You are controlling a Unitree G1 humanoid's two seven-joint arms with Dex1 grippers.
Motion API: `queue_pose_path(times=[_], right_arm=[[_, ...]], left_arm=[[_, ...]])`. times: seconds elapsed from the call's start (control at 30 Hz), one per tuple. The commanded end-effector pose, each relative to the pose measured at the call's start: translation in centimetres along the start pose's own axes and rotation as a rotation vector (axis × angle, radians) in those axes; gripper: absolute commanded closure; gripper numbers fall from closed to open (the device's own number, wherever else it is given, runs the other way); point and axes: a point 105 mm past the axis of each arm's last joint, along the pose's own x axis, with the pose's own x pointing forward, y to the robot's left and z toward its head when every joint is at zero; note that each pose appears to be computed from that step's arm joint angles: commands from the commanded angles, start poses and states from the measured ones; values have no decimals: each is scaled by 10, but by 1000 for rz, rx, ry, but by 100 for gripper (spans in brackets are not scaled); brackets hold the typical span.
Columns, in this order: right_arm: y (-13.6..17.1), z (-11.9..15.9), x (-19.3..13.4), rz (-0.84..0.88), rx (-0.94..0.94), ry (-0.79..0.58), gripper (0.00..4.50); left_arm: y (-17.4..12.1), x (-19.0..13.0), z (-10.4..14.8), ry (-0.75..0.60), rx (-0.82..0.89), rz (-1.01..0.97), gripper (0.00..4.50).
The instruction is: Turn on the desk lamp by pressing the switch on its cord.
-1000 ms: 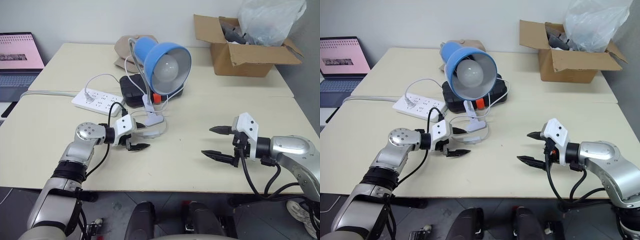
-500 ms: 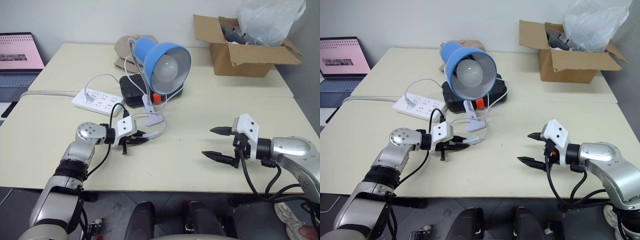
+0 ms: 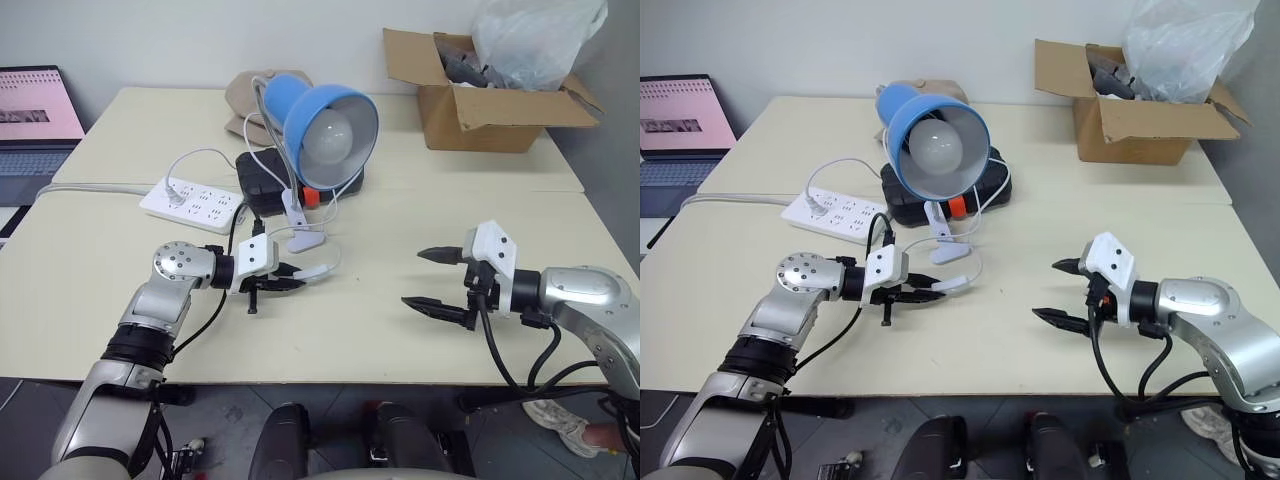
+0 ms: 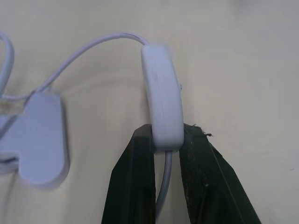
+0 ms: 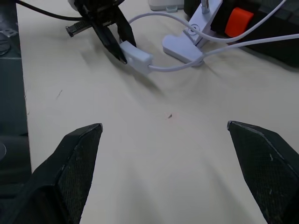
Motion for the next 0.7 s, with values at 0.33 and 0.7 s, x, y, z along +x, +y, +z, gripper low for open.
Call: queue_pose_path(times=[0.33,0.7], right_arm=[[20,35,59,217,-70,-45,0],[21,31,95,300,-190,-3,0]], left_arm=[[-9,-5,29,-27,48,-15,411],[-9,-7,26,-2,58,-21,411]])
